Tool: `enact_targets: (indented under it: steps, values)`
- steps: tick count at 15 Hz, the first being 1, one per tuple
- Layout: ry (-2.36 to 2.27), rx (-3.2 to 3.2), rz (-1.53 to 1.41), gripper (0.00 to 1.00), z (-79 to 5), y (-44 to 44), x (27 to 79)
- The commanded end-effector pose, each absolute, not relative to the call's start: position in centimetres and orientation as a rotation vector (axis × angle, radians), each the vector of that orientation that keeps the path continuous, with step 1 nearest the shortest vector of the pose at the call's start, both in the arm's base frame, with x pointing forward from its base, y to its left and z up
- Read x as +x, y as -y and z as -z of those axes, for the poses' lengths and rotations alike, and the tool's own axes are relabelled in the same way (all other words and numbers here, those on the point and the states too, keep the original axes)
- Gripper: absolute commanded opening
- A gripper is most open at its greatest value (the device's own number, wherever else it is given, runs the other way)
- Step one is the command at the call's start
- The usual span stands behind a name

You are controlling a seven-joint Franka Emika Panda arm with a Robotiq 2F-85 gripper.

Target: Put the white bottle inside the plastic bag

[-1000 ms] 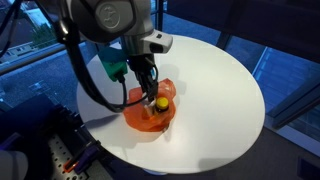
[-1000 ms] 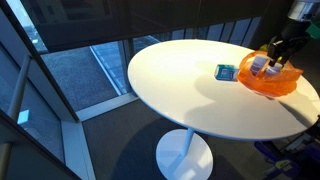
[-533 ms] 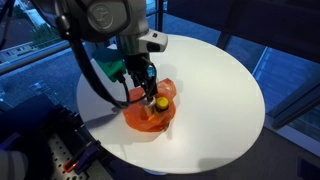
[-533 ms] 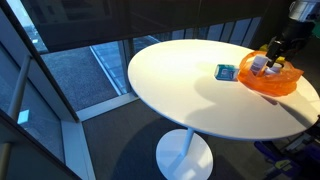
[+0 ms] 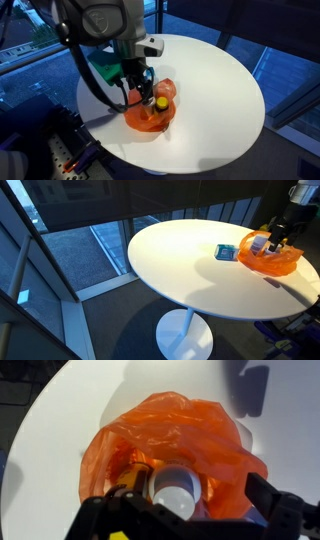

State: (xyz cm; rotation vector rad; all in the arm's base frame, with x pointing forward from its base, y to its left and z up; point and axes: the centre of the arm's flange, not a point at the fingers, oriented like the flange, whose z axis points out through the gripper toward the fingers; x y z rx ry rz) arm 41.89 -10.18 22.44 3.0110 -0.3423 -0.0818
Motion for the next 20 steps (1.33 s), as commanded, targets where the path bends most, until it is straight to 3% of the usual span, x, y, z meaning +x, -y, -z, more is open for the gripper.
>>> enact_targets:
  steps: [1,20]
  values:
    - [0.316,2.995,0.013,1.00,-21.7,9.9,42.4]
    - [0.307,3.034,0.049,1.00,-18.9,9.3,41.3]
